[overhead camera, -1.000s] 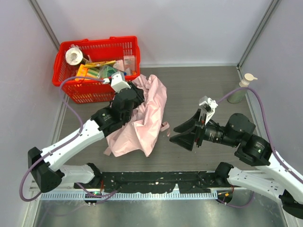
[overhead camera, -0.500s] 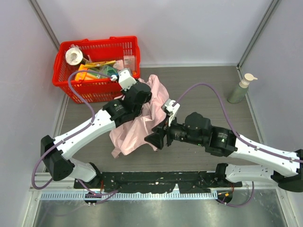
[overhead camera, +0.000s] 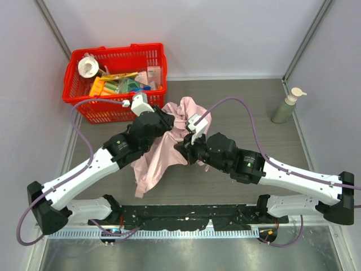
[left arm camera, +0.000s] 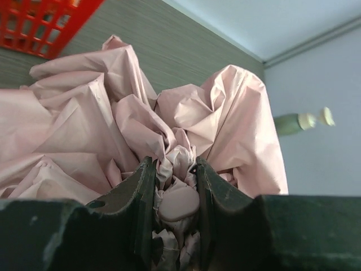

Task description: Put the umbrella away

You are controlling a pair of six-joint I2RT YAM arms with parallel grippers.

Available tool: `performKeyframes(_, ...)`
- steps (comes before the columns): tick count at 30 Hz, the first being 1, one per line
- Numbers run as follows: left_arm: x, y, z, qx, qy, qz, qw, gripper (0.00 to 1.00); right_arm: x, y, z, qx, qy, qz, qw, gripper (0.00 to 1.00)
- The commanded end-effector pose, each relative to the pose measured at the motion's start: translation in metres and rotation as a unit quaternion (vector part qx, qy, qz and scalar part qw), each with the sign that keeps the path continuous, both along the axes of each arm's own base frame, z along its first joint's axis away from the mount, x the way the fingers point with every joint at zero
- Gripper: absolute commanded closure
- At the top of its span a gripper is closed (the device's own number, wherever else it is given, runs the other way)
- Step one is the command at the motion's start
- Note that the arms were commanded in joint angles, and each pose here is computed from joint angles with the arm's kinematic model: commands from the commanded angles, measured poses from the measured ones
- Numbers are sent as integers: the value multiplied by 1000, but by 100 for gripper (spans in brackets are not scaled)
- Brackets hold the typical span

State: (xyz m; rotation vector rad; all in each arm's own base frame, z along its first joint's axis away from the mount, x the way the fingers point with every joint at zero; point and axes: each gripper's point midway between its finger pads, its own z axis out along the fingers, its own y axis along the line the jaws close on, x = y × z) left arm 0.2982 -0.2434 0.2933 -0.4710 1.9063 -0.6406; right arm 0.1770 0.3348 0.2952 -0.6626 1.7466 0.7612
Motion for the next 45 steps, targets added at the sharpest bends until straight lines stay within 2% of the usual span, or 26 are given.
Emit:
performKeyframes(1, -22, -10, 71, -123, -110, -73, 983, 100, 20, -4, -8, 0, -3, -19, 1000, 99)
performKeyframes(4, -43, -18, 93, -152, -157, -140, 966, 100, 28, -9, -20, 7, 7, -22, 1000, 99)
performKeyframes(7, -68, -34, 112, -171, -199, -226, 938, 100, 36, -15, -29, -4, 16, -19, 1000, 99)
performKeyframes(10, -84, -34, 122, -176, -249, -261, 916, 100, 33, -18, -42, -18, 33, 2, 999, 99)
performKeyframes(12, -87, -33, 116, -164, -258, -268, 913, 100, 25, -21, -45, -24, 48, 17, 998, 99)
performKeyframes(13, -87, -33, 113, -160, -259, -269, 914, 100, 19, -26, -41, -20, 53, 18, 998, 95)
performKeyframes(18, -84, -30, 99, -117, -282, -268, 914, 100, -10, -53, -2, 49, 96, 10, 994, 56)
performKeyframes(20, -84, -30, 97, -98, -306, -272, 907, 100, -26, -63, 10, 57, 113, 26, 992, 47)
performKeyframes(23, -90, -37, 94, -80, -337, -302, 888, 100, -38, -90, 16, 33, 120, 15, 992, 43)
performKeyframes(26, -98, -45, 92, -69, -354, -335, 870, 100, -26, -123, 34, 7, 72, -45, 996, 42)
performKeyframes(27, -98, -47, 90, -62, -350, -342, 870, 100, -19, -136, 34, -5, 60, -77, 995, 41)
performKeyframes(31, -101, -45, 81, -41, -343, -357, 868, 100, -6, -151, 47, -42, 12, -106, 993, 41)
performKeyframes(34, -95, -34, 77, -36, -333, -328, 883, 100, 1, -150, 40, -63, 27, -125, 990, 41)
performKeyframes(37, -89, -23, 80, -62, -323, -288, 899, 100, -16, -133, 42, -8, 71, -87, 994, 41)
performKeyframes(38, -75, -11, 78, -75, -305, -234, 920, 100, -21, -134, 52, 27, 70, -81, 994, 41)
performKeyframes(39, -72, -7, 76, -94, -293, -218, 926, 100, -24, -132, 48, 54, 95, -87, 990, 37)
performKeyframes(42, -77, -7, 81, -137, -307, -219, 916, 100, -33, -137, 70, 166, 95, -84, 978, 27)
performKeyframes(43, -78, -8, 83, -146, -306, -222, 914, 100, -32, -136, 59, 174, 105, -89, 975, 27)
performKeyframes(44, -80, -9, 85, -151, -307, -227, 912, 100, -33, -141, 70, 210, 96, -92, 969, 26)
performKeyframes(45, -83, -10, 89, -160, -310, -231, 908, 100, -32, -136, 54, 213, 114, -95, 966, 25)
